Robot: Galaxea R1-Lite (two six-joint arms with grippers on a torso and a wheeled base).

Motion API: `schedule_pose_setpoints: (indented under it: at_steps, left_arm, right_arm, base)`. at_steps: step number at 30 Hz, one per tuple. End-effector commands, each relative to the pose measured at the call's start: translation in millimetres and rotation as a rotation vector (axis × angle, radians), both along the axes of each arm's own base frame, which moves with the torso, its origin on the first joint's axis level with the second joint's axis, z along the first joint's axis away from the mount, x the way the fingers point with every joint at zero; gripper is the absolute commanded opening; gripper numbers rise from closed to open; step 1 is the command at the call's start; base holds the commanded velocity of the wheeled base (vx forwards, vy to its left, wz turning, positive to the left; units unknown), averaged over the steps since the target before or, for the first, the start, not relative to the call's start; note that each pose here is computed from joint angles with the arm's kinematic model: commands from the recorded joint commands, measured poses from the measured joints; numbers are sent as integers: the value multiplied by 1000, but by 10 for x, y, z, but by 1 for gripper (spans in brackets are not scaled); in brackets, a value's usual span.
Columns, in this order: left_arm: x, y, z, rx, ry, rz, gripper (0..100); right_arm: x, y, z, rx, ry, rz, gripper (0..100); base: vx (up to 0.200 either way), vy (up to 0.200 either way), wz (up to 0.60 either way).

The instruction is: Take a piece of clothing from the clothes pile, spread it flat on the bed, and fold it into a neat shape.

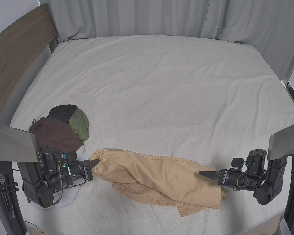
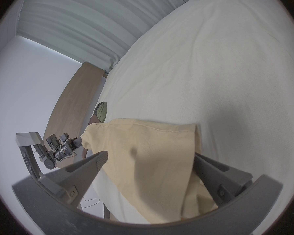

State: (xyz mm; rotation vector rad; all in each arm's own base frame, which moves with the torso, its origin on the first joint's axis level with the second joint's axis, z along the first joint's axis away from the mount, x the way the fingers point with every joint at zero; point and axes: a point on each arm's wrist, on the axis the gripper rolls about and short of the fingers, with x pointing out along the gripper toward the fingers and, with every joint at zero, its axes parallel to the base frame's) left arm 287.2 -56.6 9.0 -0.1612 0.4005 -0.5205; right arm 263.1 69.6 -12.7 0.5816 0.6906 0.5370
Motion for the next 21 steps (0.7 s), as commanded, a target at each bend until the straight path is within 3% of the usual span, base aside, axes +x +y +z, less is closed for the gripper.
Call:
schedule_pose_setpoints:
  at_steps: [1, 5, 12, 21]
  left_arm:
    - [1, 0, 6, -1, -4, 0, 0]
    - [1, 0, 6, 0, -4, 1, 0]
    - [1, 0, 1, -1, -2, 0, 0]
    - [5, 0, 3, 0, -4, 1, 0]
  right_arm:
    - [17, 46, -1, 5, -7, 14, 0]
    - [29, 45, 24, 9, -17, 13, 0]
    - [18, -33, 360, 37, -129, -6, 0]
    - [-30, -55, 436, 42, -146, -3, 0]
  base:
    - [0, 0, 0]
    - [0, 0, 0]
    - [0, 0, 0]
    - [0, 0, 0]
